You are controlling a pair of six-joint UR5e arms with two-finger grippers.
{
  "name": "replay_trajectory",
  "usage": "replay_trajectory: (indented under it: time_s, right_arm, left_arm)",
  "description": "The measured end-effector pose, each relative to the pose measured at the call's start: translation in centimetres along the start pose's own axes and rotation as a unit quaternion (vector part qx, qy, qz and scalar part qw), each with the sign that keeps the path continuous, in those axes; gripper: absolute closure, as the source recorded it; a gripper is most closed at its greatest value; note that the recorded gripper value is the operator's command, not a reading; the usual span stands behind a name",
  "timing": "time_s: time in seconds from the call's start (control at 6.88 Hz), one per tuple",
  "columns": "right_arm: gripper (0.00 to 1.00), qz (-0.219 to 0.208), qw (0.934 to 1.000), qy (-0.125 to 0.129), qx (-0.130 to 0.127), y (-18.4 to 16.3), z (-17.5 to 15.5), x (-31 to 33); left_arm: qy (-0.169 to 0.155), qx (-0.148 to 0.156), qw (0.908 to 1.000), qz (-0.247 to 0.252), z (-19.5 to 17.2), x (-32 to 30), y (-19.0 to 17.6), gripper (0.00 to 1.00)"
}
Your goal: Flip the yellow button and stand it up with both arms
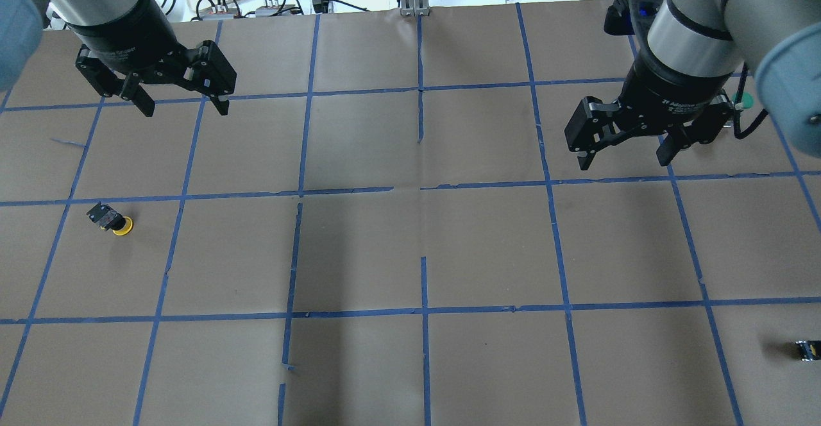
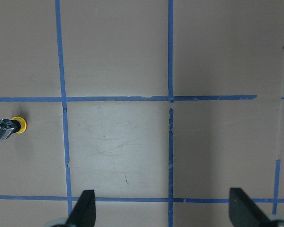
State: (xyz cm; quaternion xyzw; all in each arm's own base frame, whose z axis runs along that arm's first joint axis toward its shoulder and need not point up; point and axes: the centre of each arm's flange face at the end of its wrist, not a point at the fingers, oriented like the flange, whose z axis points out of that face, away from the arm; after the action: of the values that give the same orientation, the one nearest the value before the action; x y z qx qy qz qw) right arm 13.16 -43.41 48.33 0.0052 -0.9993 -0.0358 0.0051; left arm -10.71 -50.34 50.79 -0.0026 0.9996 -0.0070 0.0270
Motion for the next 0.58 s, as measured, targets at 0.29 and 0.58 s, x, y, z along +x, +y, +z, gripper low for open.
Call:
replay_trajectory:
  time_s: [0.29,0.58]
  right_arm:
    - [0.00,0.000,1.0000,0.000,0.000,0.0,0.0,0.0]
    - [0.00,0.000,1.0000,0.001,0.000,0.0,0.0,0.0]
  left_arm:
    - [0.000,-0.005,1.0000,0.003,0.5,-0.7,-0.2,0.01]
    - [0.009,-0.036,0.9981,0.050,3.8,-6.0,-1.5,0.01]
